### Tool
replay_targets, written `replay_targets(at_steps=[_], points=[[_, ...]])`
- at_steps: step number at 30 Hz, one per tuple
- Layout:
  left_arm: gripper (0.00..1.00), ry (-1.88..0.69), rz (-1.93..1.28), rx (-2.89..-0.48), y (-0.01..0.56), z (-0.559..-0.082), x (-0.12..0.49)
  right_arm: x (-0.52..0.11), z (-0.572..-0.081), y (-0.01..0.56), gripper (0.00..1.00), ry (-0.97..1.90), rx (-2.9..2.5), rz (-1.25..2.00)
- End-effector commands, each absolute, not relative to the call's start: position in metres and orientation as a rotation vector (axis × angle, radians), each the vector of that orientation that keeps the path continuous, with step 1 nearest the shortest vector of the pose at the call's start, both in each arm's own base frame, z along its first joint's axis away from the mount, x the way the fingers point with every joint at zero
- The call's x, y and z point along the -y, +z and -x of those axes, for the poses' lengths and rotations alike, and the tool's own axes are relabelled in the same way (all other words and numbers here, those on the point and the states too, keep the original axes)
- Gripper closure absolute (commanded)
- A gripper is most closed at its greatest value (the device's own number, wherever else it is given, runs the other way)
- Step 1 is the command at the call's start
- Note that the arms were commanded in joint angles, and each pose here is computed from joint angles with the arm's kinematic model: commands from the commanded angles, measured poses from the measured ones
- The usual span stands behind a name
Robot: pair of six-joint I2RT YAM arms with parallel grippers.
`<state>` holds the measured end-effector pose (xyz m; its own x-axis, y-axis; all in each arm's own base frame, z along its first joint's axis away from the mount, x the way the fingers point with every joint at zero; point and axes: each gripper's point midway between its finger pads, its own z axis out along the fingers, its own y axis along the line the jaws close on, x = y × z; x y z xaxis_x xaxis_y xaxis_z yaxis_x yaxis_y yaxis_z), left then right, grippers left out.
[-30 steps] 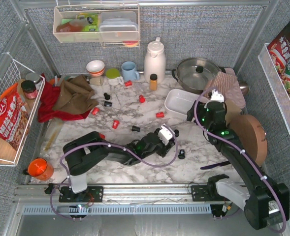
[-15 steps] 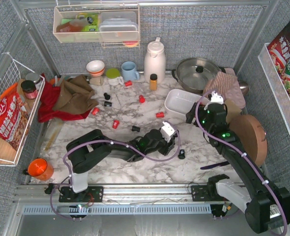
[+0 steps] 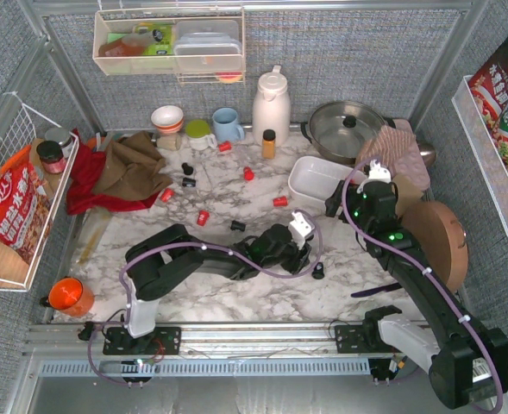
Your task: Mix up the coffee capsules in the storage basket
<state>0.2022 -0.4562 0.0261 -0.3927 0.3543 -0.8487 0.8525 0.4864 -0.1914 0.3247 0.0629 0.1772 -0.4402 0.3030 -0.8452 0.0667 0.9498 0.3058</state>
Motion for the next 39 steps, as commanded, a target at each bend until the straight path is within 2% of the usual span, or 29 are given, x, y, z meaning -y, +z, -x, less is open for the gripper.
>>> replay_targets(at_steps=[1, 9, 16, 22, 33, 39], points=[[0.42, -0.842, -1.015, -2.009, 0.018, -0.194, 0.455, -0.066, -0.327, 0.179, 0.21, 0.291, -2.010, -0.257], [0.44, -0.824, -1.017, -2.083, 0.008, -0.190, 0.450, -0.066, -0.327, 0.177, 0.21, 0.293, -2.015, -0.253], [0.58, -0.760, -1.013, -2.097, 0.009, -0.195, 0.446, -0.067, -0.328, 0.176, 0.21, 0.297, -2.018, -0.251], [0.62, -0.677, -0.988, -2.066, 0.024, -0.203, 0.431, -0.068, -0.328, 0.176, 0.21, 0.303, -2.018, -0.249], [0.61, -0.742, -0.944, -1.883, 0.074, -0.201, 0.417, -0.079, -0.327, 0.180, 0.21, 0.367, -2.024, -0.209], [0.60, -0.717, -0.871, -1.644, 0.117, -0.209, 0.396, -0.127, -0.312, 0.192, 0.26, 0.642, -2.033, -0.050]])
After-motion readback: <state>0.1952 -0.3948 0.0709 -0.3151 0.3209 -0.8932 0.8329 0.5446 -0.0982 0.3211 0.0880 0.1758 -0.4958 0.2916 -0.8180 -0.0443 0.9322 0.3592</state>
